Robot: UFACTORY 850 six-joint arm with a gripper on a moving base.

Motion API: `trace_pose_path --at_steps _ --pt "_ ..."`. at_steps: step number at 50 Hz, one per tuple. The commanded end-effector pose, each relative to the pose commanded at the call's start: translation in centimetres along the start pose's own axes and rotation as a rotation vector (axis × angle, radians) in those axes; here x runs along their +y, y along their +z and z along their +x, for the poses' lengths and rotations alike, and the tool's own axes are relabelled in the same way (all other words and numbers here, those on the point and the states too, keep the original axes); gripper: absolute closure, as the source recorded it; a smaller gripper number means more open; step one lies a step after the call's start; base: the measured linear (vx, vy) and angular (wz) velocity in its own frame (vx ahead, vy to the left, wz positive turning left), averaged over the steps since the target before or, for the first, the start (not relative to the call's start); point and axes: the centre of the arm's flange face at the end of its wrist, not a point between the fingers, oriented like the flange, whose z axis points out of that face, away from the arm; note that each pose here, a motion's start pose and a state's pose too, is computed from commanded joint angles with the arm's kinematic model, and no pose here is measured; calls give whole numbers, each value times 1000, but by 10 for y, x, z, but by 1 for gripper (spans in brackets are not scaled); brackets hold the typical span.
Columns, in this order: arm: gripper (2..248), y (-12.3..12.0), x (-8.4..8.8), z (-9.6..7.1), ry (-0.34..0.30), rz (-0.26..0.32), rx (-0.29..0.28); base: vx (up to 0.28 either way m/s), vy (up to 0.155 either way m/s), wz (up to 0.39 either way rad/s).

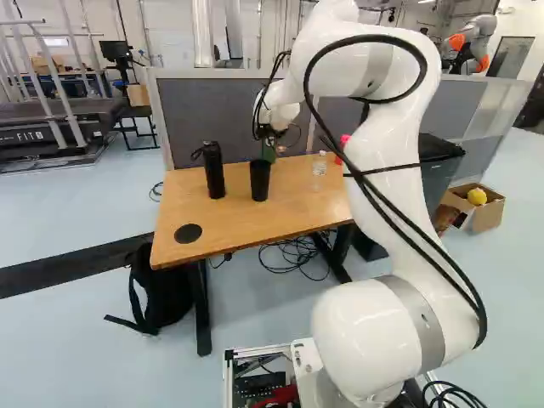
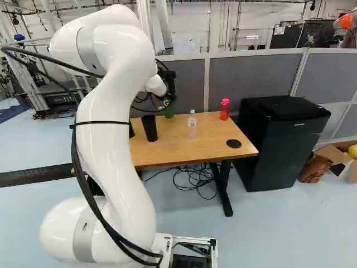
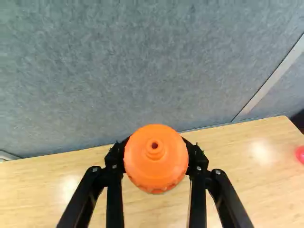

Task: Pick up the green bottle from the table

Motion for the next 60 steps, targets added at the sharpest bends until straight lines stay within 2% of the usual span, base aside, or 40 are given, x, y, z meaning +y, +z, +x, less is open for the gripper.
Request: trace_pose_path --at_steps 34,60 --pt "216 -58 -8 17 -5 13 38 0 0 0" --pt "216 -86 -10 37 -5 18 83 0 0 0"
